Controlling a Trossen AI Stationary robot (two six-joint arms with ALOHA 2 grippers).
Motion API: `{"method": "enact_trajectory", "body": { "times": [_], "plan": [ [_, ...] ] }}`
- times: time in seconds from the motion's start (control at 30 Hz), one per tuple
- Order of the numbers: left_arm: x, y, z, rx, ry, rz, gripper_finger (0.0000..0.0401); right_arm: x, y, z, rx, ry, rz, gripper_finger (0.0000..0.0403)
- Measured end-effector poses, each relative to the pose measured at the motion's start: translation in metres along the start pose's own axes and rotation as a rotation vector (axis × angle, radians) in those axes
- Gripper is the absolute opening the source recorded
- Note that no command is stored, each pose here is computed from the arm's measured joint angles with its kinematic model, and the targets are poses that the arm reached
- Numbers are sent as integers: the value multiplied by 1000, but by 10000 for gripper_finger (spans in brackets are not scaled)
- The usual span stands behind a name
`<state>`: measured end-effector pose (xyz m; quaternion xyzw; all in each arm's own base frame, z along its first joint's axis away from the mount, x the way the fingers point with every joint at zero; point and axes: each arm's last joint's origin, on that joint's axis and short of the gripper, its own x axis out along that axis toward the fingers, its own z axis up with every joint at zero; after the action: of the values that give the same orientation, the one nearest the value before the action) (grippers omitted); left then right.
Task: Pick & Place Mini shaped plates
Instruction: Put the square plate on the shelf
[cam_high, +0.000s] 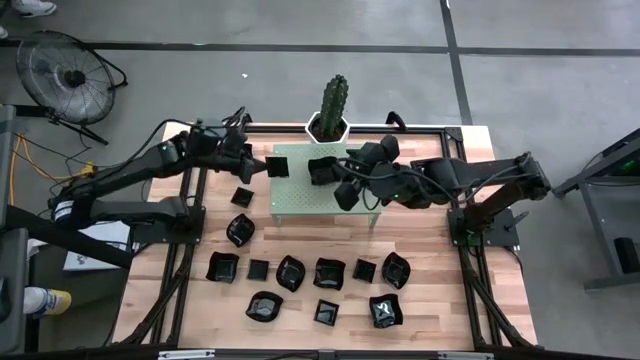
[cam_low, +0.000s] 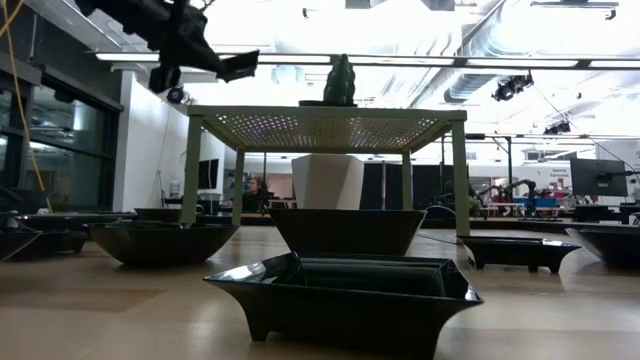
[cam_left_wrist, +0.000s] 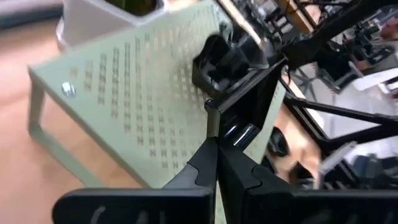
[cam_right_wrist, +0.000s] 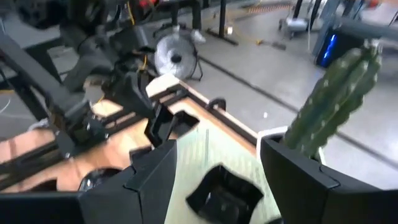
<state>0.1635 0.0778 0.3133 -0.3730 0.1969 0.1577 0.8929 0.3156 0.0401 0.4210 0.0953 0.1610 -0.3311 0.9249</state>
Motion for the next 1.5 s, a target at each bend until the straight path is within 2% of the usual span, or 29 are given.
{"method": "enact_trajectory", "body": {
  "times": [0.23, 0.37, 0.63, 1.17, 1.5],
  "plan": [
    [23, 7, 3, -150, 89, -21, 0, -1, -2, -9, -17, 109, 47, 227],
    [37, 13, 1, -208, 145, 10, 0, -2, -4, -14, -8, 172, 60, 227],
    [49, 19, 0, -289, 169, 51, 0, -6, -5, -24, -12, 295, 106, 227],
    [50, 23, -3, -358, 182, 124, 0, -14, 2, -31, -60, 305, 118, 227],
    [59, 25, -3, -373, 215, 109, 0, -14, 1, -31, -66, 295, 99, 227]
  ]
}}
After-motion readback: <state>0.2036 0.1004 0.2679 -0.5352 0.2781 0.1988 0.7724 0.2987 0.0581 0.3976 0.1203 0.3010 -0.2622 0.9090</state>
